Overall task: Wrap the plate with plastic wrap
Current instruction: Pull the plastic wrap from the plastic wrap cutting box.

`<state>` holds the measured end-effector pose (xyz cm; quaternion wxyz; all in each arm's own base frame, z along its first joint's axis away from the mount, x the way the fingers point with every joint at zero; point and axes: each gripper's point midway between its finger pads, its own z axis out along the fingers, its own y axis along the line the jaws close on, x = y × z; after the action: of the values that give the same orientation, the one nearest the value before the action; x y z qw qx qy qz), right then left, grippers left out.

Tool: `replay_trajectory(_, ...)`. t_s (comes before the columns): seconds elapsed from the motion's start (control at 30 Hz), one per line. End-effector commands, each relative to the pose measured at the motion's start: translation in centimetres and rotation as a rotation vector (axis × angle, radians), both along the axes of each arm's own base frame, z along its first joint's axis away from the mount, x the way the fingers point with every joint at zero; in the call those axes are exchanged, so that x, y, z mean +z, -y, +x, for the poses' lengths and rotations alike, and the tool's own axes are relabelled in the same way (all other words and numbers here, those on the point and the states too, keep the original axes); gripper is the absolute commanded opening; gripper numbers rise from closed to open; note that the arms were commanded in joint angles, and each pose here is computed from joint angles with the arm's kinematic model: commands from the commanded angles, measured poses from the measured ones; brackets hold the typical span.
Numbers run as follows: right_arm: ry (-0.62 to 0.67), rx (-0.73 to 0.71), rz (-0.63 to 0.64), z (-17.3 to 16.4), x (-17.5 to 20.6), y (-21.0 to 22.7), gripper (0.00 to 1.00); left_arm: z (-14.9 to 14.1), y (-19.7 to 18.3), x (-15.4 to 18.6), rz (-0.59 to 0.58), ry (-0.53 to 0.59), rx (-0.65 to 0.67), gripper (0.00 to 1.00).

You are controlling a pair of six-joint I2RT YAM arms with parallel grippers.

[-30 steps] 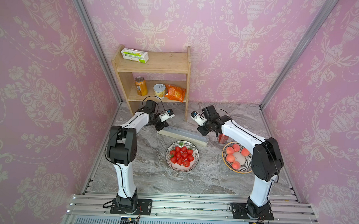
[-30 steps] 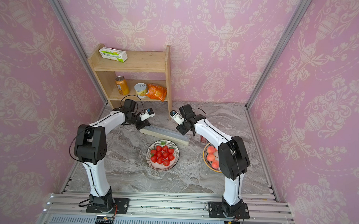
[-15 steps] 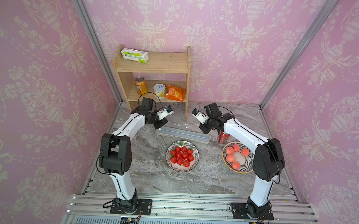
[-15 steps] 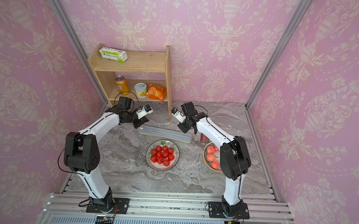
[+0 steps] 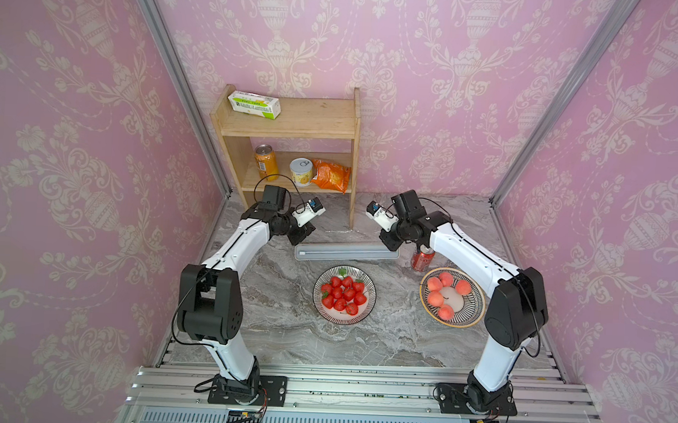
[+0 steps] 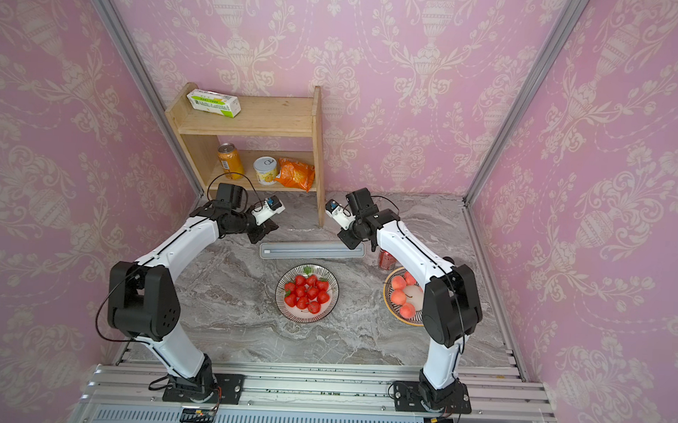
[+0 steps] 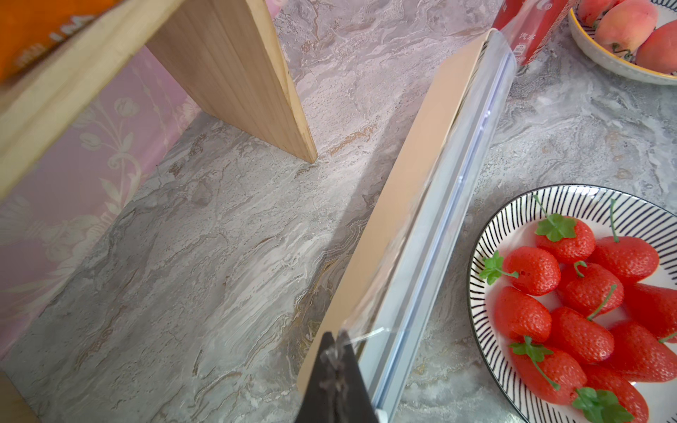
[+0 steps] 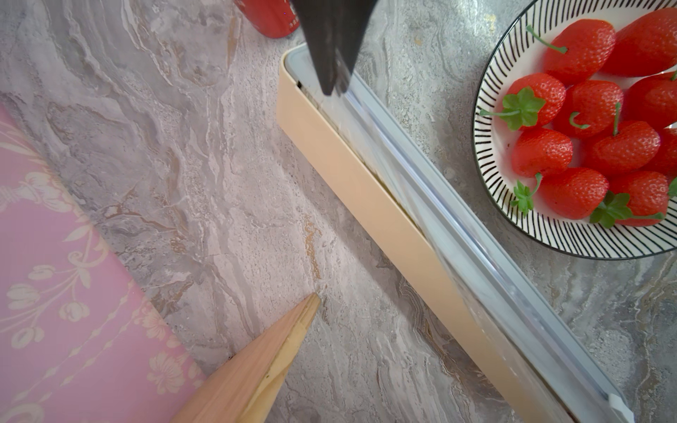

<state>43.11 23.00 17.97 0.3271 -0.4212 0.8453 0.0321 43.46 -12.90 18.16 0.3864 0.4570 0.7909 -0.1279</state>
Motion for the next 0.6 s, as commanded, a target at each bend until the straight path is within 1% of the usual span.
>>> replay_trajectory(0.0,0.073,0.017,0.039,0.1,3.9,0.0,0.0,-0.3,0.0,2.4,-0.026,0.047,0.025,0.0)
replay_trajectory(0.13,0.082,0.02,0.051,-0.1,4.6,0.0,0.0,-0.5,0.0,3.4,-0.034,0.062,0.033,0.0)
replay_trajectory(0.57,0.096,0.007,0.064,0.1,5.2,-0.1,0.0,-0.9,-0.3,3.9,-0.035,0.079,0.052,0.0)
